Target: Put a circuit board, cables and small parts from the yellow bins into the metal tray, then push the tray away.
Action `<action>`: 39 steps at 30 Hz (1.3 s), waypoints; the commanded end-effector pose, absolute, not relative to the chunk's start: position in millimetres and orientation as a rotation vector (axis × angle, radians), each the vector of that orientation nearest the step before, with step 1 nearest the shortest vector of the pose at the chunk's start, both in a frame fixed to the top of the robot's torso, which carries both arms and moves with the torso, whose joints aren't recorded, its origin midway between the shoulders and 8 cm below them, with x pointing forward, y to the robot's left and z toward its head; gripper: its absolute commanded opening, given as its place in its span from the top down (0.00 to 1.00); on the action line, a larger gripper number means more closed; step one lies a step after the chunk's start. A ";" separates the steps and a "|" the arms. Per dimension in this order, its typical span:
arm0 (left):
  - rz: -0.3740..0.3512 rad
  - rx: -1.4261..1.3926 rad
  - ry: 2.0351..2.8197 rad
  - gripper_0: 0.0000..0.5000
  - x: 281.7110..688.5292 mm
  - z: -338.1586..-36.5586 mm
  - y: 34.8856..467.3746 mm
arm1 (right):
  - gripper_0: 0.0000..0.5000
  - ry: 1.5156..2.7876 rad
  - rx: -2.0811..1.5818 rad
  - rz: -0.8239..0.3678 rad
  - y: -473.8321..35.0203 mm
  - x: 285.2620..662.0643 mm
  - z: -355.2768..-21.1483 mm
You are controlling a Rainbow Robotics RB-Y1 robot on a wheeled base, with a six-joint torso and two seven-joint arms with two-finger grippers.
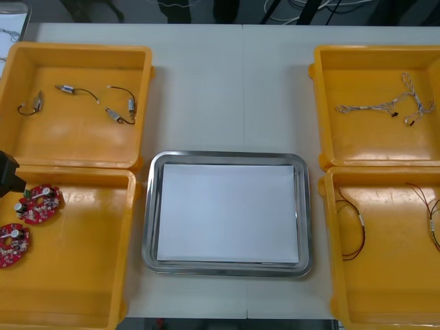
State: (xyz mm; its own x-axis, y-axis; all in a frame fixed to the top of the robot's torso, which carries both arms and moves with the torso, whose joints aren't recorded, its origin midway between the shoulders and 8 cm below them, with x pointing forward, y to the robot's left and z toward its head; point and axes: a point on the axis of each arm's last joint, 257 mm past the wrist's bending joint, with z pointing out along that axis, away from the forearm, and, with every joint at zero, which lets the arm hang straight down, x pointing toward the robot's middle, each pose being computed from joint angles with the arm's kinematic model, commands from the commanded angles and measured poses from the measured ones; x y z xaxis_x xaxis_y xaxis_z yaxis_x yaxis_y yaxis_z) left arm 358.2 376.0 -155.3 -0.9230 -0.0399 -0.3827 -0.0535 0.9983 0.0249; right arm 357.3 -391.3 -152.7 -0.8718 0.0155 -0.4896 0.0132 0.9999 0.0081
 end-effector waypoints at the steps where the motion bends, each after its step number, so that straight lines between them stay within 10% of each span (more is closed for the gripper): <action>1: 0.157 0.027 2.725 0.00 354.4 -140.9 394.6 | 0.00 2.611 0.033 0.006 -393.0 353.1 -148.1; 39: 0.157 0.027 2.725 0.00 354.4 -140.9 394.6 | 0.00 2.611 0.036 0.012 -393.9 349.9 -149.1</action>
State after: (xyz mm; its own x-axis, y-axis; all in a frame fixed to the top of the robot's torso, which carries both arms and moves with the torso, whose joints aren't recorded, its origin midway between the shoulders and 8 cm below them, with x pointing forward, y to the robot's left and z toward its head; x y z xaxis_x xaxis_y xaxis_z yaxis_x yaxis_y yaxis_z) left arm 358.2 376.0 -155.3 -0.9230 -0.0399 -0.3827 -0.0535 0.9983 0.0249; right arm 357.3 -390.9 -152.8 -0.8715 0.0157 -0.4901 0.0129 0.9999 0.0092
